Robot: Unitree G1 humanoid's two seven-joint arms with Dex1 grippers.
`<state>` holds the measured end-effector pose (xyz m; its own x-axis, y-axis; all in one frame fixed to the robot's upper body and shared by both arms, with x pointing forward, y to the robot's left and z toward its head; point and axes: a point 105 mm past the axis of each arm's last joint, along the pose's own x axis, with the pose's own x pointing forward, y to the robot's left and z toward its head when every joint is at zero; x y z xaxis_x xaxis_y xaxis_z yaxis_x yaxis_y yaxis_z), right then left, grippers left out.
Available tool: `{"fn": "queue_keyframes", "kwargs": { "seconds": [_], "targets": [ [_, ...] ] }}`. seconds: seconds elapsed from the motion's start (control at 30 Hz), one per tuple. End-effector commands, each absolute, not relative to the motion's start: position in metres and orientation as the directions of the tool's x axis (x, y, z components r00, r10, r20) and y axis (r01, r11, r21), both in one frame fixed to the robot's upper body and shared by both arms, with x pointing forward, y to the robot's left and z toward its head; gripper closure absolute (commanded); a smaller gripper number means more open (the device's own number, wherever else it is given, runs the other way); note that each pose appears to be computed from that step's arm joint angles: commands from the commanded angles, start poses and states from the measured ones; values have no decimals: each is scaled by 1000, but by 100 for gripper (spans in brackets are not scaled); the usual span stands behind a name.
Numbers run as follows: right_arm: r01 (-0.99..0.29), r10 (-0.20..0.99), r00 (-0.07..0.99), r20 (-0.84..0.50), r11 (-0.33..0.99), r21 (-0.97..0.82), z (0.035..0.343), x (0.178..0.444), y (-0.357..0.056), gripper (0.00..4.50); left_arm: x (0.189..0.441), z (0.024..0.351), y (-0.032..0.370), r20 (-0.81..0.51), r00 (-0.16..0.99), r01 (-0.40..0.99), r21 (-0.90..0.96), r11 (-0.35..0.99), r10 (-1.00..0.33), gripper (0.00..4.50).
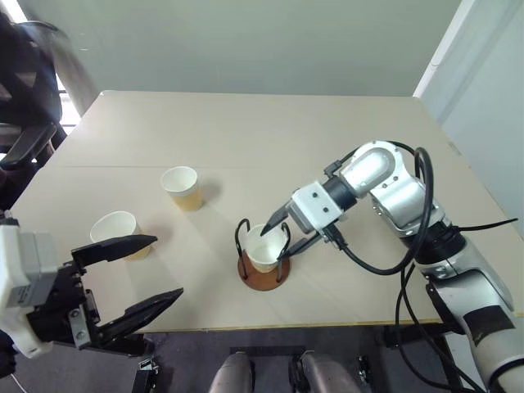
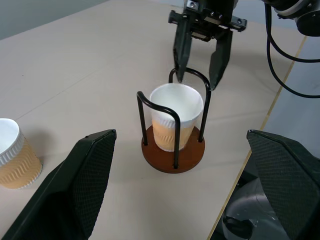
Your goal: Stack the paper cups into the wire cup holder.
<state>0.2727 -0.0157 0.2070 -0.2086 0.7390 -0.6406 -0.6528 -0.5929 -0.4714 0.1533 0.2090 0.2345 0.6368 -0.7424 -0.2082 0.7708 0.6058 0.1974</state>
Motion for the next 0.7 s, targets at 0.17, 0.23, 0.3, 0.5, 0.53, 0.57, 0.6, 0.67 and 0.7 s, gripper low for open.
{"fn": "queue_keyframes", "kwargs": {
  "seconds": [0.17, 0.23, 0.3, 0.5, 0.53, 0.57, 0.6, 0.67, 0.7],
  "targets": [
    [-679, 799, -114, -590, -496, -541, 234, 289, -28, 82, 156, 246, 217, -195, 676, 733, 267, 625, -710, 0],
    [-726, 832, -82, -549, -427, -539, 245, 297, -38, 82, 158, 249, 228, -200, 717, 694, 295, 656, -668, 0],
    [-816, 892, -67, -447, -306, -490, 266, 304, -55, 82, 160, 257, 252, -216, 787, 615, 350, 706, -578, 0],
    [-944, 973, 27, -229, -50, -326, 297, 314, -88, 82, 165, 272, 308, -247, 911, 411, 450, 793, -332, 0],
    [-956, 976, 40, -216, -26, -293, 293, 314, -91, 82, 170, 271, 318, -252, 929, 362, 468, 806, -271, 0],
    [-965, 974, 52, -219, -7, -261, 285, 314, -93, 82, 177, 271, 326, -250, 943, 319, 490, 811, -220, 0],
    [-971, 972, 61, -228, 5, -240, 277, 313, -93, 82, 182, 269, 331, -248, 950, 291, 501, 815, -187, 0],
    [-976, 966, 92, -242, 39, -213, 262, 312, -92, 82, 194, 268, 335, -236, 961, 251, 508, 824, -147, 0],
    [-979, 967, 109, -229, 64, -196, 261, 313, -91, 82, 199, 266, 334, -235, 961, 250, 505, 826, -147, 0]
  ]
}}
